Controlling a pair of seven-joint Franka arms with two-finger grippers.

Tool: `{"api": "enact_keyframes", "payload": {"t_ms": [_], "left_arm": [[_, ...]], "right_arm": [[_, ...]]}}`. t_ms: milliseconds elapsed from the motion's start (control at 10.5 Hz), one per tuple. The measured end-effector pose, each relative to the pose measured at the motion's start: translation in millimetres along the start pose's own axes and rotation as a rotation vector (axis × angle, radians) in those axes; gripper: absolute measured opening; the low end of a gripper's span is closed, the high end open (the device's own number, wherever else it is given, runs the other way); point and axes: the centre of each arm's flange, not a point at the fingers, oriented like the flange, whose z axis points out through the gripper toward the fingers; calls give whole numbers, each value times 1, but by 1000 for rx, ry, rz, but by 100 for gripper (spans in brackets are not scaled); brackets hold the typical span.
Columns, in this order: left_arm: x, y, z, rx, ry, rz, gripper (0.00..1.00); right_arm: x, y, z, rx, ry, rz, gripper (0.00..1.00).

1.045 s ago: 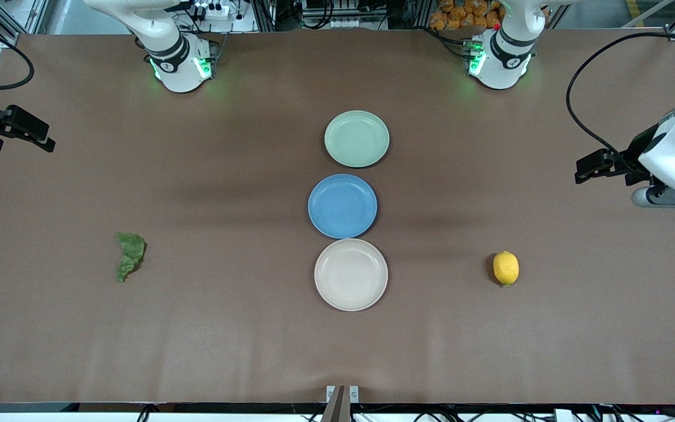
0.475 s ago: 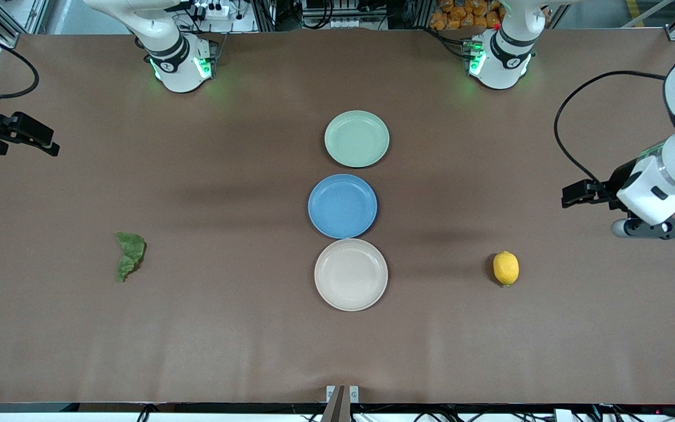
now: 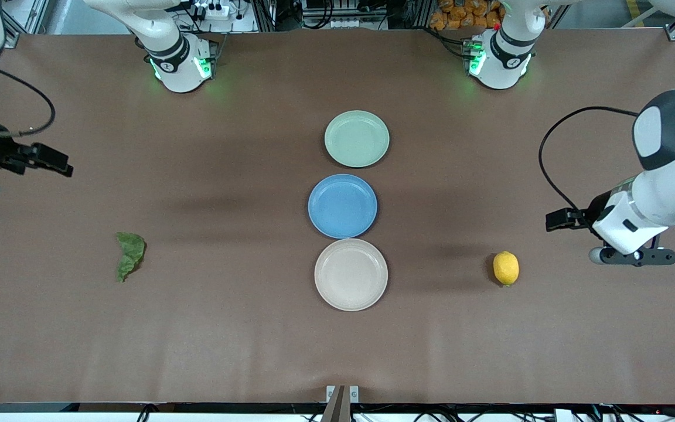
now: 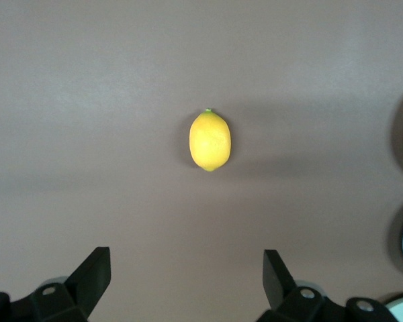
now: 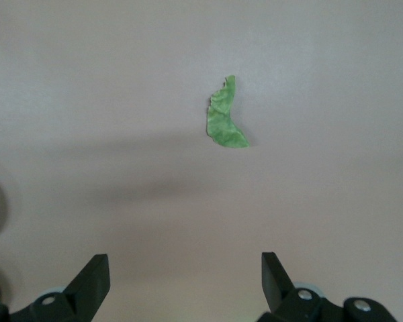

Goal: Place lemon and lettuce in plates
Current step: 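Lower and close the right gripper on the lettuce while the left grasps the lemon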

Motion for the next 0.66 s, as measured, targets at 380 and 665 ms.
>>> {"api": "enact_keyframes", "payload": {"t_ms": [380,665], "left_arm": [[11,5,36,-2,23,-36,100],[20,11,63,-4,44,-42,100]], "right_arm": [[46,-2,76,-13,-36,-5,100],[80,4,150,-24,-72,-10,100]]}}
